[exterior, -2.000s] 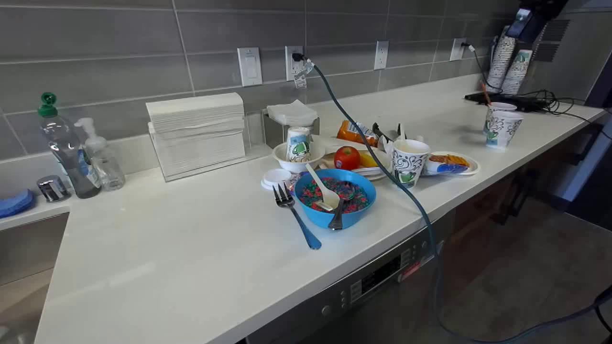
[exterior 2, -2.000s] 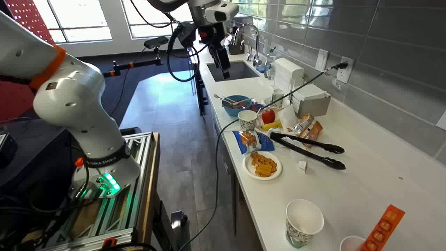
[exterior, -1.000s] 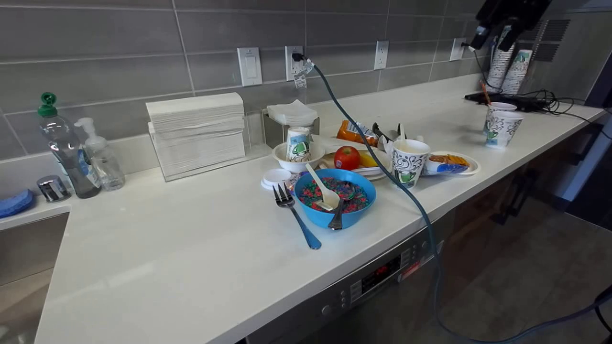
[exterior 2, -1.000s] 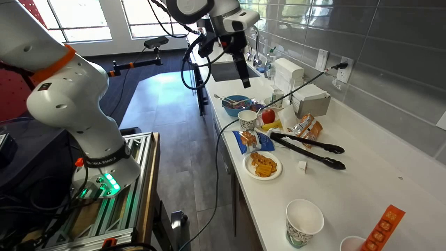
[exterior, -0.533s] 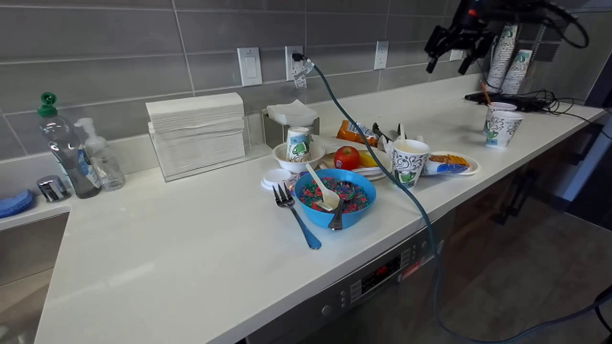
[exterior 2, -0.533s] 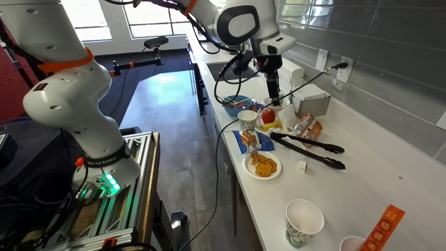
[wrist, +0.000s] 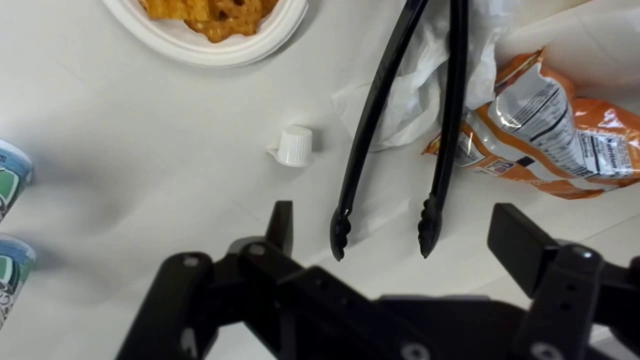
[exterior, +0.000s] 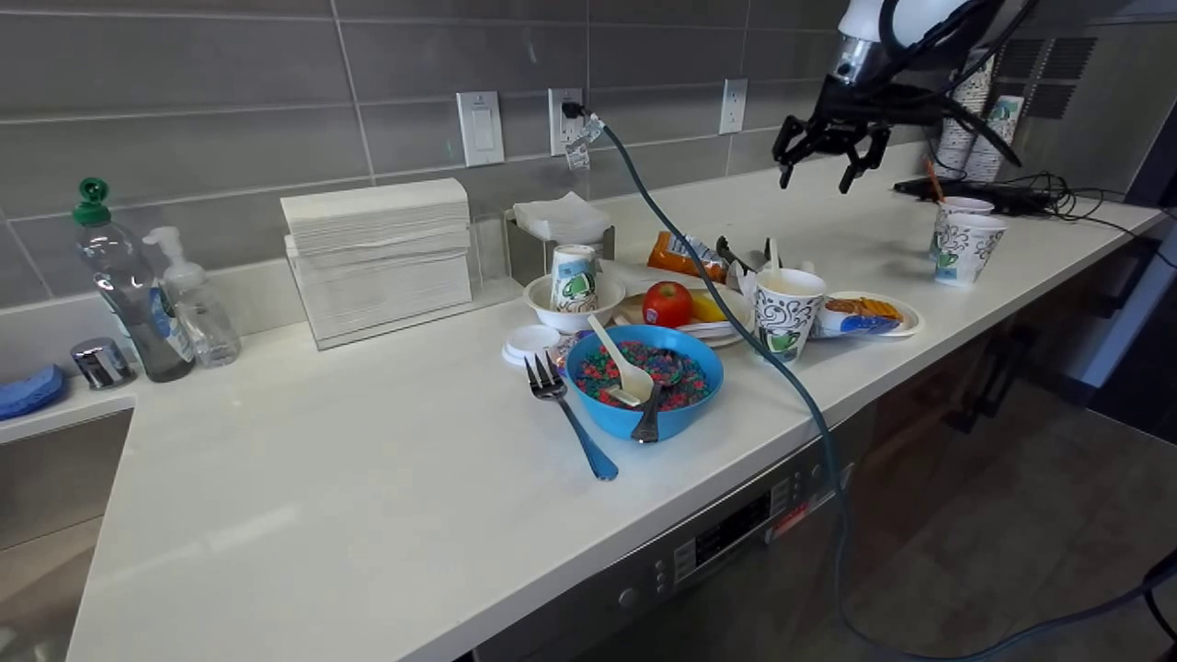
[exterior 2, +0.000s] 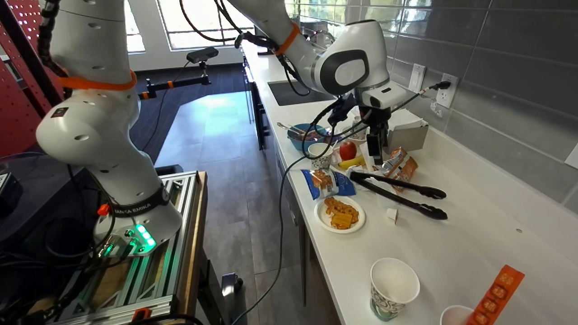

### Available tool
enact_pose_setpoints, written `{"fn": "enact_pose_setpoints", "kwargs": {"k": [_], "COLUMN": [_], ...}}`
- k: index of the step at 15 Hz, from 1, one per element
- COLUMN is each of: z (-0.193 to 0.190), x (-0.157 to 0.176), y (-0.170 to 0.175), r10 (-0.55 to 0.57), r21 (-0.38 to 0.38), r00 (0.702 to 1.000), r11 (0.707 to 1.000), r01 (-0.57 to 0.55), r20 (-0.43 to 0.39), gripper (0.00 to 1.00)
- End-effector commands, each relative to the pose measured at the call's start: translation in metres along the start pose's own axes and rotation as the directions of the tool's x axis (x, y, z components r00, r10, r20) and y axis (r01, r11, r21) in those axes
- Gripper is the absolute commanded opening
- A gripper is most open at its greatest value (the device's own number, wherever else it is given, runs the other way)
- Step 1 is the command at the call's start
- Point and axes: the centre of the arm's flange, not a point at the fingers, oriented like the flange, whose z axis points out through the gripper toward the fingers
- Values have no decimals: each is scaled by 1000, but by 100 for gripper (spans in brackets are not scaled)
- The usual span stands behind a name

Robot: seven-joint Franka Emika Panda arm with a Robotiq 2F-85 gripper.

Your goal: Move the spatula to the right

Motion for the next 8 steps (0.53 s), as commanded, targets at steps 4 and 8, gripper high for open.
{"fn": "enact_pose_setpoints", "kwargs": {"k": [4, 8], "z": [0, 18], "x": [3, 20], "y": [-4, -3], "r10": [7, 48], "r21": [2, -11], "r00": [1000, 999], "r11": [1000, 999], "r01": [-7, -48], "r20": [-6, -26], "gripper": [100, 100]}}
